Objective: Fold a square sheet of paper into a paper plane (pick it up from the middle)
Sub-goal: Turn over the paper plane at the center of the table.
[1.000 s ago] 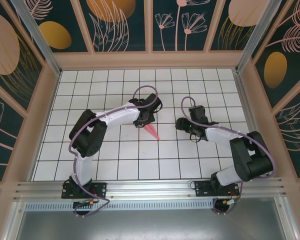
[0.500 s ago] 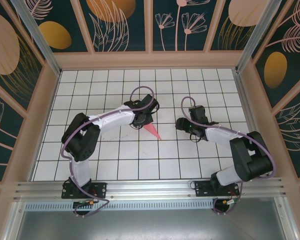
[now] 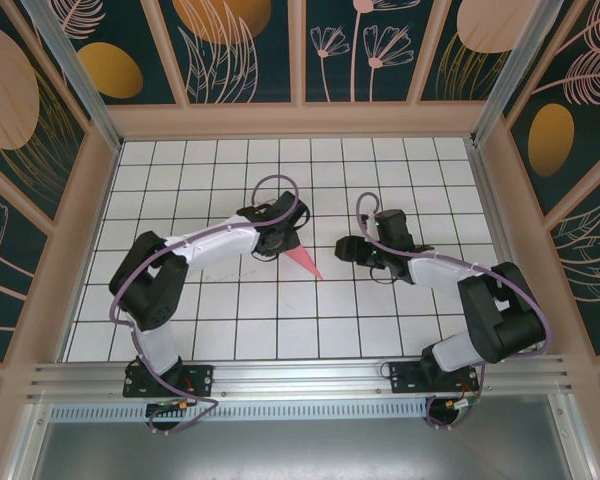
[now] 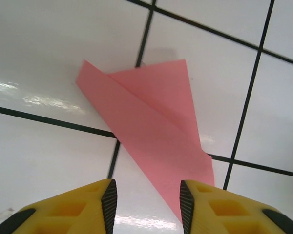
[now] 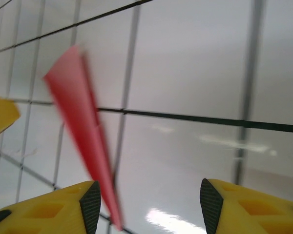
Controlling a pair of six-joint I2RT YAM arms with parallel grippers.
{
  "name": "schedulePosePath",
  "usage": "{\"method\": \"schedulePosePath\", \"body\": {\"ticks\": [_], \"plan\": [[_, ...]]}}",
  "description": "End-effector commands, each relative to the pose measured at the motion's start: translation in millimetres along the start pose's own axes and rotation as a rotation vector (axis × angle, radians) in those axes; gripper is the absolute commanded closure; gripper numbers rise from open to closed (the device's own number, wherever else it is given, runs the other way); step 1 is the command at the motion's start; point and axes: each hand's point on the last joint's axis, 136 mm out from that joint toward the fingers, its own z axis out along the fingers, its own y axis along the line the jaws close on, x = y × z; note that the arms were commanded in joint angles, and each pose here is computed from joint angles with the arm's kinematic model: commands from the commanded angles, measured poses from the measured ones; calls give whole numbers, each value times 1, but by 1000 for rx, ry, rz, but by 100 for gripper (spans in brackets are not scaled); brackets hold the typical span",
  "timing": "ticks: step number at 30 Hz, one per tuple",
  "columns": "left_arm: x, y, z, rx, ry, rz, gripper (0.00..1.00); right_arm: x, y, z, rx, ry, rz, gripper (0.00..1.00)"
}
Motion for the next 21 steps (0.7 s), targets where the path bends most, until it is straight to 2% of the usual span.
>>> {"method": "schedulePosePath", "body": {"ticks": [1,7,12,17,21], "plan": [[-24,19,-9,17,-65,-58,55,-8,48,17,-141,40,-109,41],[-42,56,-21,59,-103,-146,49,-19,61,52,-154,99,-96,46],[-44,79,-24,37,-125,-158,44,-14,73,74,-201,173,-117,52],[-43,89,-24,25,-126,-153,38,-10,82,84,-244,217,-148,53],[-41,93,-22,15,-124,-149,36,-11,86,90,-270,243,-158,57]]}}
